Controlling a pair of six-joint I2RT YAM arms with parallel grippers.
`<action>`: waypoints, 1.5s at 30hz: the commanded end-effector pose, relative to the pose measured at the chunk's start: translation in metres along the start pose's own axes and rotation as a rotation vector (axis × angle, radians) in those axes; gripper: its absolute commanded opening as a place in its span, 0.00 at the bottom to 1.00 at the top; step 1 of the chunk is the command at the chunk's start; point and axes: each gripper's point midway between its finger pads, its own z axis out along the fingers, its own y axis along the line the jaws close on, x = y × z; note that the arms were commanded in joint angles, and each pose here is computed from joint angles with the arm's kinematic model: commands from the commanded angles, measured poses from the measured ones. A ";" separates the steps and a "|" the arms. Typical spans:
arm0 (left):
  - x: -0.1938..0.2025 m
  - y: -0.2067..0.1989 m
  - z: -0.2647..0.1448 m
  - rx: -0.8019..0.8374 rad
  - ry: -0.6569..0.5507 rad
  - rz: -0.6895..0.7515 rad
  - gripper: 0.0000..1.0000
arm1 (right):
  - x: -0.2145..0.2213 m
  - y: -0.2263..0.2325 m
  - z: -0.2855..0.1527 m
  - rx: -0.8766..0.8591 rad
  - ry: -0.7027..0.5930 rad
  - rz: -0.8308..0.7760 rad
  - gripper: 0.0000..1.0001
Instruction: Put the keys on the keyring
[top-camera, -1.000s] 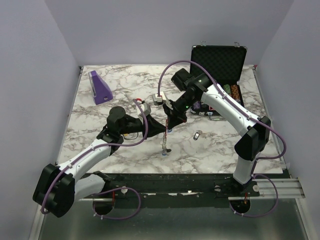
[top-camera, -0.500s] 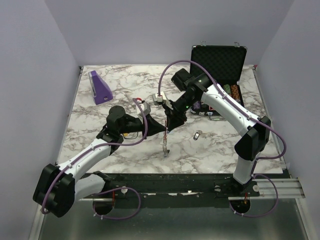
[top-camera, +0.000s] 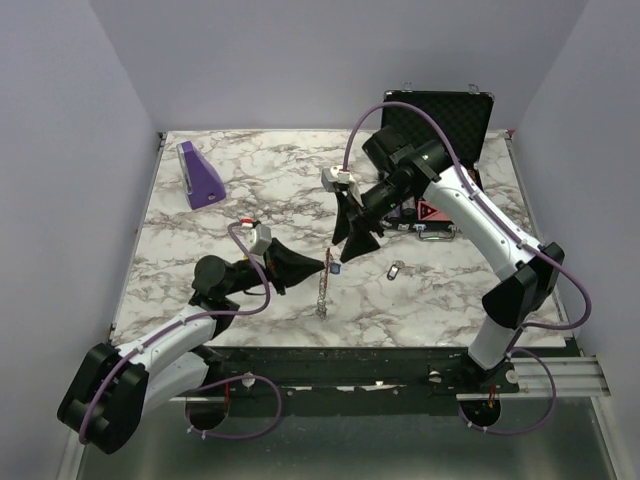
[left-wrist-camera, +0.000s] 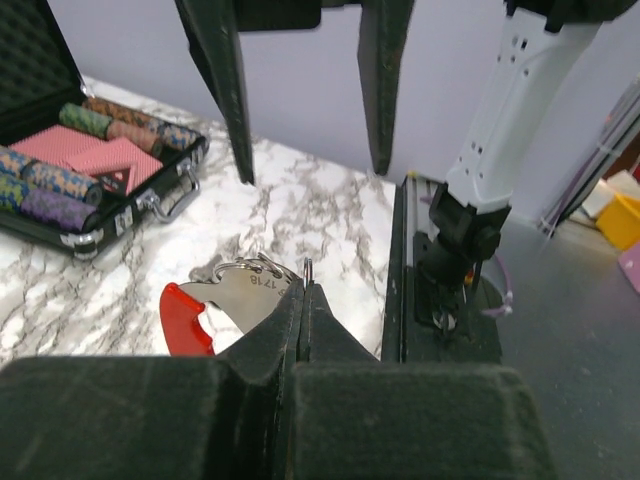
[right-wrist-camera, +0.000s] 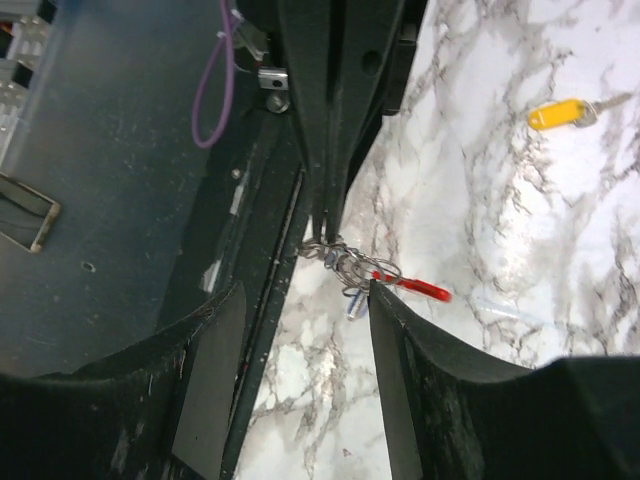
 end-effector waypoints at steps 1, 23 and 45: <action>-0.047 -0.009 0.000 -0.001 -0.213 0.065 0.00 | -0.015 0.028 0.000 -0.091 -0.088 0.012 0.61; -0.048 0.005 0.000 -0.075 -0.255 -0.075 0.00 | -0.014 0.012 0.019 -0.151 -0.171 0.166 0.50; -0.042 0.013 -0.002 -0.130 -0.244 -0.125 0.00 | -0.018 -0.019 0.021 -0.023 -0.151 0.160 0.49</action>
